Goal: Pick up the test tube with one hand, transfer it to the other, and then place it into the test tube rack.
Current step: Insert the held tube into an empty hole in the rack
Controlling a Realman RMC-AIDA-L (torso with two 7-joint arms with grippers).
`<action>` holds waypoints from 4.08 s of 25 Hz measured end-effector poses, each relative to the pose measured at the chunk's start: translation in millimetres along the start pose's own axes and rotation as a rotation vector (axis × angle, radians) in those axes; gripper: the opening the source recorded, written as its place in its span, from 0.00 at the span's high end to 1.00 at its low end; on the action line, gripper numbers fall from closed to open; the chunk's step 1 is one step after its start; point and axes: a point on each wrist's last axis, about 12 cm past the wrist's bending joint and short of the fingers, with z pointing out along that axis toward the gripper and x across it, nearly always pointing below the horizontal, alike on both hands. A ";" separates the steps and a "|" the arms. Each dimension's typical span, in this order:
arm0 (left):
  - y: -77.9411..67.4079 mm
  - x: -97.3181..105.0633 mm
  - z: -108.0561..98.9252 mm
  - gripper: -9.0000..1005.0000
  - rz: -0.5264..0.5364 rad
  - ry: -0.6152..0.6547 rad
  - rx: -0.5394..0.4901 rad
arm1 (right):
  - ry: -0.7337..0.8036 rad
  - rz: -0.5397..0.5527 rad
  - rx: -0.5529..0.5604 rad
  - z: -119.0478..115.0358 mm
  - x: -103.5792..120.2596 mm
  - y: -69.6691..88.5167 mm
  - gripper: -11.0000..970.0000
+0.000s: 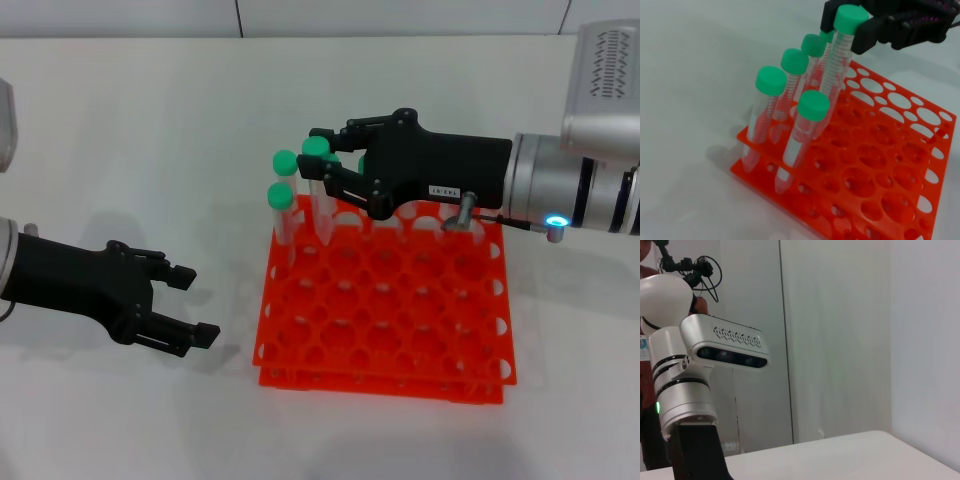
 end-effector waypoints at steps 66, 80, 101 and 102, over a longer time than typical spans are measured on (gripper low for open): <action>0.1 3.5 7.7 0.13 0.033 0.043 0.016 | 0.061 0.008 0.015 -0.2 22.6 1.7 0.72; 0.3 2.0 8.4 0.13 0.038 0.041 0.016 | 0.054 0.012 0.010 -1.1 23.5 2.8 0.72; 1.4 0.7 8.5 0.13 0.041 0.039 0.009 | 0.062 0.020 0.028 -3.5 27.8 1.2 0.71; 1.4 0.7 8.5 0.13 0.041 0.039 0.008 | 0.059 0.019 0.031 -3.8 28.1 0.9 0.71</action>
